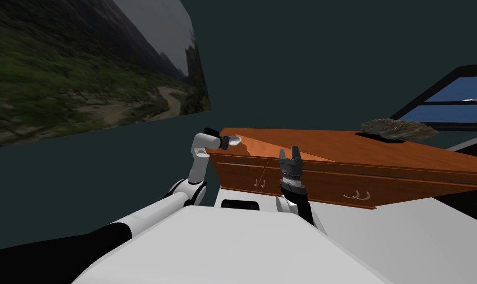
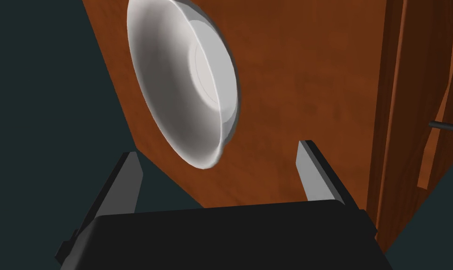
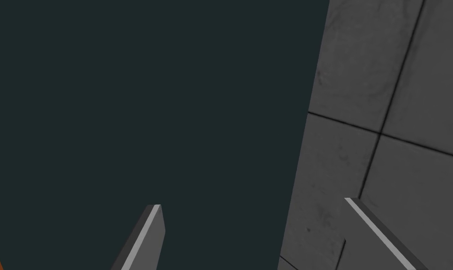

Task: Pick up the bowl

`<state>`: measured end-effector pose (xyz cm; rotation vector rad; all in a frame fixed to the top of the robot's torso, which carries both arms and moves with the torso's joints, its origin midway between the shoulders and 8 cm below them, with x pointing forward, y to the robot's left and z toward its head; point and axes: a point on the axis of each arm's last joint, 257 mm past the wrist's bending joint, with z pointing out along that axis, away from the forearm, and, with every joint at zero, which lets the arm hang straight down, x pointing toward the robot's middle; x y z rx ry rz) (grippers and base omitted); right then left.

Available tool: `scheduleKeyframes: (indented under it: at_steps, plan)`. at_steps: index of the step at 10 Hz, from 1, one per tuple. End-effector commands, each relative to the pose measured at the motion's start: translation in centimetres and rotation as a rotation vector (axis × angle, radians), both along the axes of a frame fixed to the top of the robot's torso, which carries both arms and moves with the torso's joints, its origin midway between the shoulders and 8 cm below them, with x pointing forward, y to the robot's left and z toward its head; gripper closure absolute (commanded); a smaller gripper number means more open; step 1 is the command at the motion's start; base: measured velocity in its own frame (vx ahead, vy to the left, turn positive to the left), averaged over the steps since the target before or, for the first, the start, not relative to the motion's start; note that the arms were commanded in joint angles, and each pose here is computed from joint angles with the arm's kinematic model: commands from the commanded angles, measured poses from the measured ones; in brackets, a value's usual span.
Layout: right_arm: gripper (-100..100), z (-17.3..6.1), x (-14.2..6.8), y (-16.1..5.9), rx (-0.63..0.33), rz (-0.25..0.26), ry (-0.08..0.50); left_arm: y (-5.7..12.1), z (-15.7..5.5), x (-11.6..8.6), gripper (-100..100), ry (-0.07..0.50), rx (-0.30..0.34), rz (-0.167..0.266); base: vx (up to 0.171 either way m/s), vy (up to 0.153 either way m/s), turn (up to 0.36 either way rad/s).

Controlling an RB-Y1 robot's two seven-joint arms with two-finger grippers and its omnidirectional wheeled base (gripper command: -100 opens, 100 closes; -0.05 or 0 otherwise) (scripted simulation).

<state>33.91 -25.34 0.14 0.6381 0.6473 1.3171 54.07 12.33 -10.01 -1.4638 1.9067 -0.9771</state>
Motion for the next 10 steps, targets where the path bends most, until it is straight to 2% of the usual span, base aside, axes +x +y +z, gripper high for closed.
scheduleKeyframes:
  at_steps: [1, 10]
  plan:
    - [0, 0.0, 0.0, 0.0, 0.000, 0.000, 0.000, 0.0, -0.1, -0.2, -100, 0.037, 0.014, 0.005, 0.042, 0.016, -0.130]
    - [0, 0.0, 0.0, 0.0, 0.000, 0.000, 0.000, 1.4, -2.3, -2.6, -100, 0.250, 0.092, 0.036, 0.059, 0.029, -0.085]
